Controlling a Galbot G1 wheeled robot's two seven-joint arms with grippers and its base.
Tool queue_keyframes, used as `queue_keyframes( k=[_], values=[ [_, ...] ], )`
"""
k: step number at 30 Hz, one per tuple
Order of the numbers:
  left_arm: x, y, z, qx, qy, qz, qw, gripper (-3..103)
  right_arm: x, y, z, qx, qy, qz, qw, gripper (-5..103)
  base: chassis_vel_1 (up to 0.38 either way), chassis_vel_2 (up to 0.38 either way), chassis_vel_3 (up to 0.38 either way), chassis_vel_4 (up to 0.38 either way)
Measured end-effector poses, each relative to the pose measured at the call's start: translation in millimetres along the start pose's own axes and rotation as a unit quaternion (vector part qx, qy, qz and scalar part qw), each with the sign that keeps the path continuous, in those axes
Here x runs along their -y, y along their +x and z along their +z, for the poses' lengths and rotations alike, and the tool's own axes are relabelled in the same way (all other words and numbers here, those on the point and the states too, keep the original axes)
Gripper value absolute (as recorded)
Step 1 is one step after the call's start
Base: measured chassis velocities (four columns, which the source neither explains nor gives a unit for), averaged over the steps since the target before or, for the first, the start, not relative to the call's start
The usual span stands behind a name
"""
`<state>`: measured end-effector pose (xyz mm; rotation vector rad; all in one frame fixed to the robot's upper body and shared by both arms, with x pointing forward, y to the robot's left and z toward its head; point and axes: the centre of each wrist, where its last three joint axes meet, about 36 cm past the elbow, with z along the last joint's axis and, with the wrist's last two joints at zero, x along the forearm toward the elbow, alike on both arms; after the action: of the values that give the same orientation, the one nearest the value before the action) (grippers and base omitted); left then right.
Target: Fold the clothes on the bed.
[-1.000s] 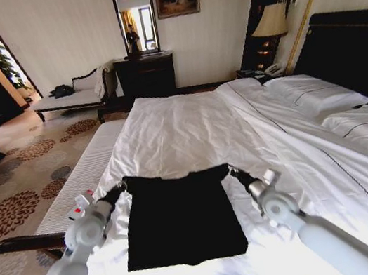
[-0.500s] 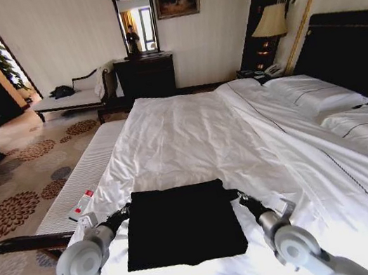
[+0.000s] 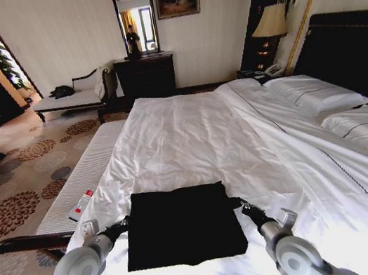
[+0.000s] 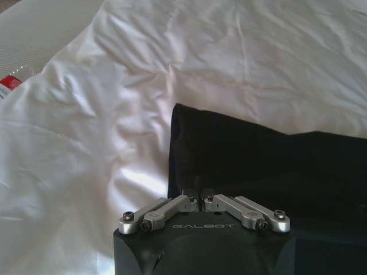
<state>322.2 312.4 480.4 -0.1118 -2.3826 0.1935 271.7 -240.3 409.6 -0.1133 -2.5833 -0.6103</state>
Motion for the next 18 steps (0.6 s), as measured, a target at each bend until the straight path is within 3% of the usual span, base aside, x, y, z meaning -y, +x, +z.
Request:
queue_keyframes(
  k=[3,4,5,7,9,10,12,15,18],
  values=[
    [4.7,1.6,1.5,-0.001,0.001,0.003,1.0,-3,0.0,-0.7,4.0,0.002,0.008,0.002,1.0,-3,0.0,0.0,0.0,0.0],
    [6.1,2.9,1.6,-0.002,0.001,0.003,1.0,1,-0.7,-0.9,4.6,0.003,0.011,0.002,1.0,-3,0.0,0.0,0.0,0.0],
    [6.5,3.7,1.4,-0.002,0.002,0.004,1.0,1,-1.1,-1.0,4.7,0.004,0.013,0.002,1.0,2,0.0,0.0,0.0,0.0],
    [8.0,12.0,-2.3,-0.002,0.004,0.014,0.9999,12,-3.6,-1.0,3.6,0.009,0.015,-0.002,1.0,13,0.0,0.0,0.0,0.0],
    [8.5,15.1,-3.7,-0.001,0.005,0.019,0.9998,12,-4.6,-0.8,2.7,0.01,0.015,-0.004,1.0,13,0.0,0.0,0.0,0.0],
    [8.9,21.1,-7.1,0.002,0.007,0.027,0.9996,17,-6.4,-0.1,0.9,0.013,0.015,-0.007,1.0,18,0.0,0.0,0.0,0.0],
    [8.0,39.6,-21.2,0.028,0.022,0.044,0.9984,28,-12.1,2.9,-6.8,0.023,0.013,-0.013,1.0,29,0.0,0.0,0.0,0.0],
    [6.0,47.5,-30.9,0.046,0.034,0.053,0.997,33,-16.1,3.4,-14.6,0.032,0.009,-0.017,0.999,35,0.0,0.0,0.0,0.0],
    [-5.1,41.7,-54.2,0.082,0.074,0.066,0.9917,49,-22.7,-5.2,-35.5,0.058,-0.002,-0.026,0.998,51,0.0,0.0,0.0,0.0]
  ],
)
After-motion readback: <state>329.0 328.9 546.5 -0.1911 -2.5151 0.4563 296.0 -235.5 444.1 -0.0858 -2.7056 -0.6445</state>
